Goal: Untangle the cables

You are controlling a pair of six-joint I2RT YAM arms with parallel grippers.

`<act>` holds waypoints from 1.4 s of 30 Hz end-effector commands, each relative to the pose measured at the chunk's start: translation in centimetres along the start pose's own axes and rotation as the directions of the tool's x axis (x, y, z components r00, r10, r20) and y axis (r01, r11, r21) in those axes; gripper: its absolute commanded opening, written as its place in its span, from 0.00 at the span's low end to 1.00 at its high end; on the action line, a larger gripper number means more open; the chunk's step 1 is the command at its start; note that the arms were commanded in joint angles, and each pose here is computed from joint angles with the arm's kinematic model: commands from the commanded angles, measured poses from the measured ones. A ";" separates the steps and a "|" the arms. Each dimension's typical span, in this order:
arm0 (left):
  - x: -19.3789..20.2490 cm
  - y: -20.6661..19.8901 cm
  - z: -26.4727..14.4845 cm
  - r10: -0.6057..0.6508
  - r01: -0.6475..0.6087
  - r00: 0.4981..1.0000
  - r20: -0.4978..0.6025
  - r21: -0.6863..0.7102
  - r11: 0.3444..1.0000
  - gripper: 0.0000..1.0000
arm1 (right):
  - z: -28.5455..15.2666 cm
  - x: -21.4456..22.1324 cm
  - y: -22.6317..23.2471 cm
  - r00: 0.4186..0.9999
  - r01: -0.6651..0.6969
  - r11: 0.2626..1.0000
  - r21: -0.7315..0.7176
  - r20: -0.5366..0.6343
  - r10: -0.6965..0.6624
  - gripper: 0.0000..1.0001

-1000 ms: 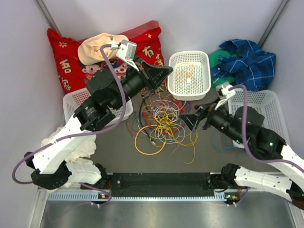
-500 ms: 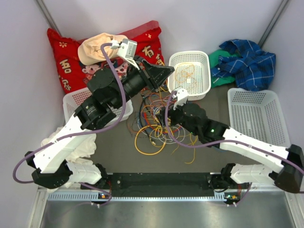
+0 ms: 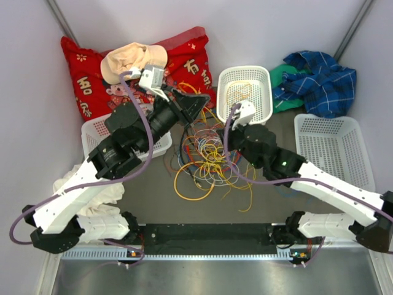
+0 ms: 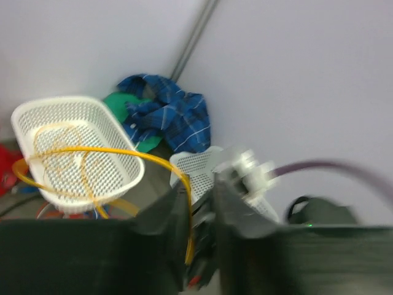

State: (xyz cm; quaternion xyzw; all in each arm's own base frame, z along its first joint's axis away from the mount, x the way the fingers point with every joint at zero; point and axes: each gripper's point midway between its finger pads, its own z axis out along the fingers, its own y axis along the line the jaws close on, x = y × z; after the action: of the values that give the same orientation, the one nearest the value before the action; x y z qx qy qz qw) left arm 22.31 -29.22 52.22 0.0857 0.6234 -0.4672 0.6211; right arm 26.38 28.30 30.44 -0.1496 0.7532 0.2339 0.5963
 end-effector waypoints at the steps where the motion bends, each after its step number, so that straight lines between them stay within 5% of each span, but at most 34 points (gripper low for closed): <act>1: 1.8 6.4 -1.9 0.024 -0.010 0.998 0.050 -0.261 0.965 0.49 | -4.8 -10.1 -1.5 0.986 -0.032 0.998 0.058 0.163 0.022 0.00; 4: 4.2 10.0 -4.0 -0.001 0.026 0.998 0.064 -0.382 0.924 0.99 | -6.9 -14.6 -2.5 0.978 0.002 0.994 0.112 0.205 -0.025 0.00; 15: 12.0 16.6 -10.3 -0.095 0.097 0.995 0.032 -0.551 0.829 0.99 | -6.8 -23.7 -6.5 0.954 -0.024 0.959 0.283 0.293 -0.063 0.00; 33: 27.4 21.0 -16.8 -0.393 0.180 0.901 -0.184 -0.664 0.725 0.99 | 5.4 -23.3 -16.2 0.958 -0.182 0.887 0.425 0.279 0.063 0.00; 42: 30.8 21.8 -18.0 -0.453 0.203 0.866 -0.212 -0.680 0.705 0.99 | 10.8 -23.4 -18.4 0.946 -0.236 0.884 0.403 0.305 0.114 0.00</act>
State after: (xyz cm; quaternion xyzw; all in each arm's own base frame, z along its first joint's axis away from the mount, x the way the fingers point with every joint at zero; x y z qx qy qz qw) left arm 18.12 -18.48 11.24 -0.1449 0.8647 -0.2748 0.3947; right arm 48.25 16.76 47.31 0.0758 0.7235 0.1024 0.6785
